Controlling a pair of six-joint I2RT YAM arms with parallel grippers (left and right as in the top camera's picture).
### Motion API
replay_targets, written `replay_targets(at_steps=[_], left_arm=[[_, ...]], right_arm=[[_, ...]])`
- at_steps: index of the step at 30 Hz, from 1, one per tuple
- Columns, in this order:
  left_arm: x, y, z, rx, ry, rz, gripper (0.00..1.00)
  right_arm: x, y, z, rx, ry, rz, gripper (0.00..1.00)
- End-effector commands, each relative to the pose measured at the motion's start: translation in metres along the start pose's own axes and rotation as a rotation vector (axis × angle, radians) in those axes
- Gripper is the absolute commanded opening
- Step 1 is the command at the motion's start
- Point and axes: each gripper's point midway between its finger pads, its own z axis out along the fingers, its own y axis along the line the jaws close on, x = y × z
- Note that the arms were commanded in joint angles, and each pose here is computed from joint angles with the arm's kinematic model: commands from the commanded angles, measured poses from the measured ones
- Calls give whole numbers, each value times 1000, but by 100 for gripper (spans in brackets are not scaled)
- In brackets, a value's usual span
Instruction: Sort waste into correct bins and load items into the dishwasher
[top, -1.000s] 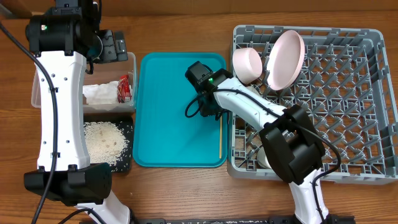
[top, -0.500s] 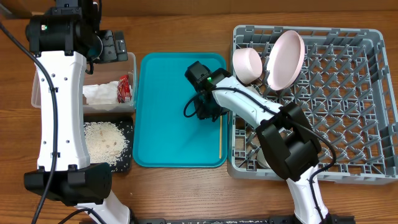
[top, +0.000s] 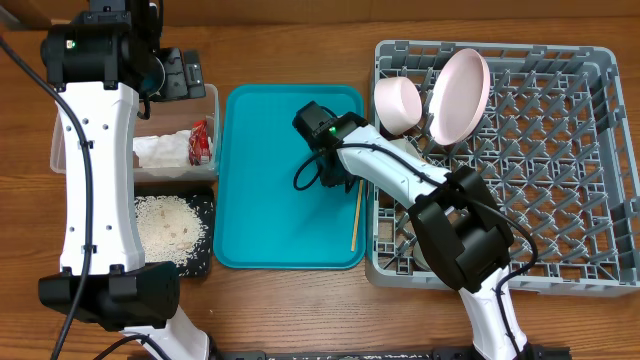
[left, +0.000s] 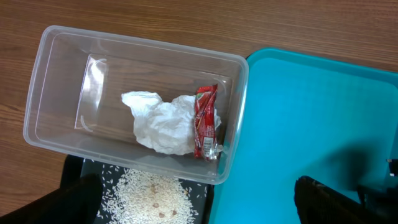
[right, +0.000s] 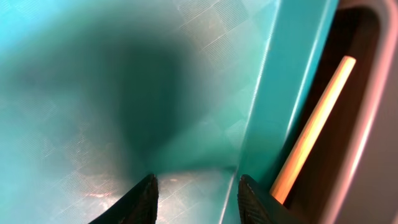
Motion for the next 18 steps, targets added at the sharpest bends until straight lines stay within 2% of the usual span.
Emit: replay_targets(at_steps=[1,6,12,18], left_arm=[[0,4,5,-16,11,-10,100],[0,4,5,-16,11,-10,100],[0,4,5,-16,11,-10,100],[0,4,5,-16,11,-10,100]], right_arm=[[17,-14,29,97,57,-38,43],[16,-16,25,153,29,-92,44],[25,9,21,99,40,-280,48],[28,28,4,88,19,-337,49]])
